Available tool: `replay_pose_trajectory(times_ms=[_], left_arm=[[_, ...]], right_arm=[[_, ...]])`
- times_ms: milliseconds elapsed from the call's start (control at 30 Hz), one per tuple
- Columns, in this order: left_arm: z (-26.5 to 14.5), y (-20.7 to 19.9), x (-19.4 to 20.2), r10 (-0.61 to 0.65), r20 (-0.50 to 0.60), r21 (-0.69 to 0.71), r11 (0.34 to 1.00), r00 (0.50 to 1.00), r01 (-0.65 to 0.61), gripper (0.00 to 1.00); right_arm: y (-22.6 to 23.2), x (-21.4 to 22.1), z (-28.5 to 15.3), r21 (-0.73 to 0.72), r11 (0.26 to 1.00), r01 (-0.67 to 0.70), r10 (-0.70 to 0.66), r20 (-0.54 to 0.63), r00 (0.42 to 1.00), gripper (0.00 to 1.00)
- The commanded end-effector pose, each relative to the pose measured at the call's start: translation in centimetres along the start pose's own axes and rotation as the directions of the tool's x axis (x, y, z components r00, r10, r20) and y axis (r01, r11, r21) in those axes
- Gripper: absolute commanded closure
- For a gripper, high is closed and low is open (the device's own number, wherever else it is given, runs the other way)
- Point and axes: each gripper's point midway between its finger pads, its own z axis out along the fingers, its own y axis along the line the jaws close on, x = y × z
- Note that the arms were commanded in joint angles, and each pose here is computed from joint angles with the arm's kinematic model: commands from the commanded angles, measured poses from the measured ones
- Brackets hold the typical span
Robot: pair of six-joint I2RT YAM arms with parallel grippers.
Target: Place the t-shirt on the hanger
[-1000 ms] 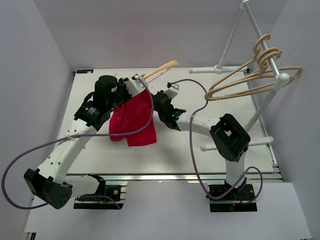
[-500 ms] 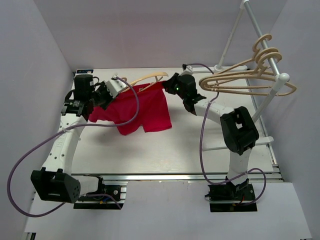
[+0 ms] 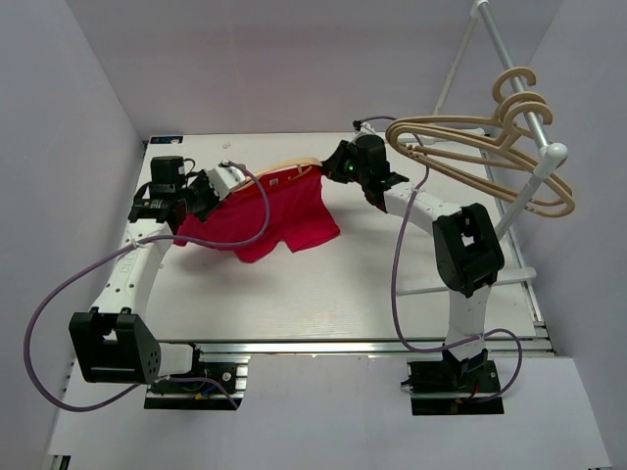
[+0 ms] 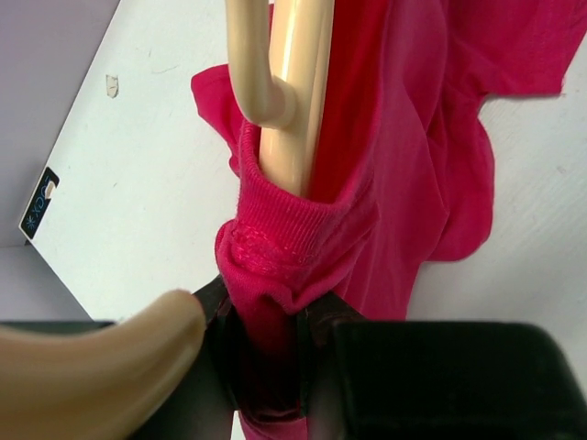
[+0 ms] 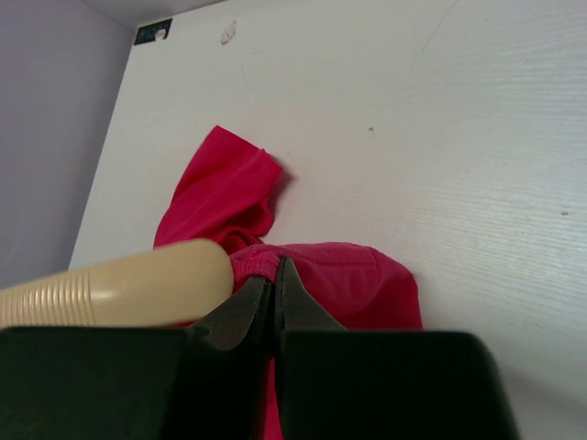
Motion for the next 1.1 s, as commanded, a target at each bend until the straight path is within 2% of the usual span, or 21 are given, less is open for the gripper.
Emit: replay_pose_trajectory(times_ms=[0,100,233,400,533,667,767,933,1067], left_arm=[[-1.4,2.7,3.5,-0.003,-0.158,-0.149,0.989,0.987,-0.021,1.0],[-1.1,1.9,4.6,0.03,-0.192,-0.114,0.992,0.981,-0.053,1.0],[-1.8,2.7,6.2,-0.004,-0.213,-0.118,0.993,0.977,-0.022,1.0],[-2.2,2.0,4.8,-0.016,-0.148,-0.065,0.998,0.989,0.007,1.0],[-2.7,1.4,3.0,-0.044,-0.079,-0.017,0.999,0.996,0.042,1.0],[-3.0,1.1,2.0,-0.019,-0.032,0.012,1.0,0.999,0.019,1.0],[-3.0,0.9,2.6,-0.018,-0.055,0.015,1.0,0.998,0.019,1.0],[-3.6,1.2,2.4,-0.005,-0.026,-0.028,1.0,1.0,0.005,1.0],[-3.0,2.2,4.6,-0.039,-0.12,-0.071,0.997,0.992,0.03,1.0]], right_arm=[[-2.0,-6.9,-2.8,0.112,0.992,0.06,-0.075,0.14,0.987,1.0],[-1.7,-7.7,-3.6,0.132,0.988,0.08,-0.098,0.137,0.986,1.0],[-2.0,-9.4,-3.8,0.192,0.974,0.117,-0.147,0.149,0.978,1.0],[-2.6,-10.5,-3.1,0.238,0.959,0.154,-0.188,0.124,0.974,1.0],[-3.5,-9.4,-1.1,0.241,0.957,0.159,-0.176,0.049,0.983,1.0],[-4.2,-9.5,-0.5,0.257,0.955,0.15,-0.168,0.05,0.984,1.0],[-4.6,-10.2,-0.8,0.259,0.955,0.143,-0.165,0.066,0.984,1.0],[-4.3,-10.9,-0.5,0.231,0.961,0.151,-0.169,0.06,0.984,1.0],[-2.9,-10.6,-1.8,0.171,0.971,0.168,-0.18,0.056,0.982,1.0]])
